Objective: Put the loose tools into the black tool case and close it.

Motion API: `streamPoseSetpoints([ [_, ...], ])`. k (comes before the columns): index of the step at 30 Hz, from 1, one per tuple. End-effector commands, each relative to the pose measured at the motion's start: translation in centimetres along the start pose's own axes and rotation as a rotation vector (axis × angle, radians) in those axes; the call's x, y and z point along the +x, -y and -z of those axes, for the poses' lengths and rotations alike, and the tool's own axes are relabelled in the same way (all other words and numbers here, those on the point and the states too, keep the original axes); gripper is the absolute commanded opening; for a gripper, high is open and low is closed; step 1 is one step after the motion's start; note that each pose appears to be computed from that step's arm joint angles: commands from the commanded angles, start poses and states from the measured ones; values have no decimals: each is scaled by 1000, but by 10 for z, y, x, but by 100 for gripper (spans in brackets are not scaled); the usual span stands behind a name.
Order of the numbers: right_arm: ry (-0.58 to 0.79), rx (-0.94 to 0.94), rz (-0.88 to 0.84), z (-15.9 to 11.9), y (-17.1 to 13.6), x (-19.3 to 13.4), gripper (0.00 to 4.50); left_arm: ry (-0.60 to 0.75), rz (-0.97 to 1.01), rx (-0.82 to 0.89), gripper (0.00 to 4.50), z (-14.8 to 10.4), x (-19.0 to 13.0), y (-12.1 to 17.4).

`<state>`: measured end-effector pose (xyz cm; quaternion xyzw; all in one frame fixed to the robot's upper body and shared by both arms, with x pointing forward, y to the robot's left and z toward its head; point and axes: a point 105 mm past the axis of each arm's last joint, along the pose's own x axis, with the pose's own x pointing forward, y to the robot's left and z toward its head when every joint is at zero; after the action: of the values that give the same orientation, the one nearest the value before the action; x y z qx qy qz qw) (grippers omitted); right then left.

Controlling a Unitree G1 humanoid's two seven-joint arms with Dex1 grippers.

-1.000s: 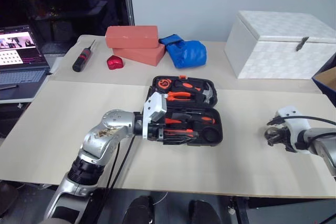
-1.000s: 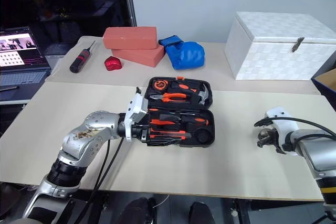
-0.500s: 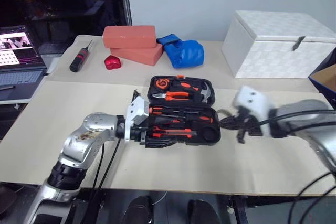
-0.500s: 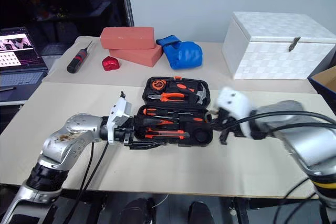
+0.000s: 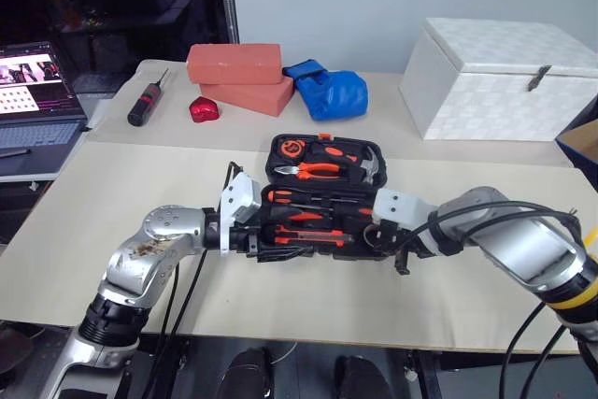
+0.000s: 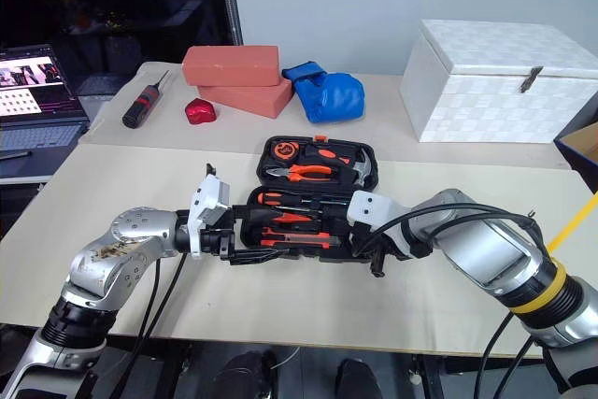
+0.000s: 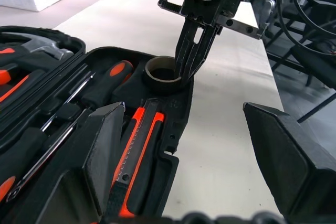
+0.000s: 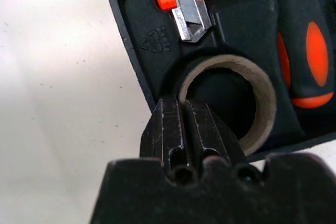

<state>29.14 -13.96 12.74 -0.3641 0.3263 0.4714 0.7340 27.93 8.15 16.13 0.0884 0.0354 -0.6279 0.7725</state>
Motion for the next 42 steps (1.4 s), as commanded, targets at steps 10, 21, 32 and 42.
streamPoseSetpoints([
  [10, 161, 23, -53, -18, -7, -20, 297, 64, -133, -33, 386, -7, -7, -19],
  [21, 468, 193, 136, -31, 1, -52, 297, 100, -473, -91, 386, -9, -21, -76],
  [32, 490, 554, 666, -24, 96, -43, 297, -31, -776, -290, 386, -1, -20, -150],
  [42, 424, 871, 694, -6, 140, -12, 297, -120, -769, -476, 386, 7, 17, -182],
])
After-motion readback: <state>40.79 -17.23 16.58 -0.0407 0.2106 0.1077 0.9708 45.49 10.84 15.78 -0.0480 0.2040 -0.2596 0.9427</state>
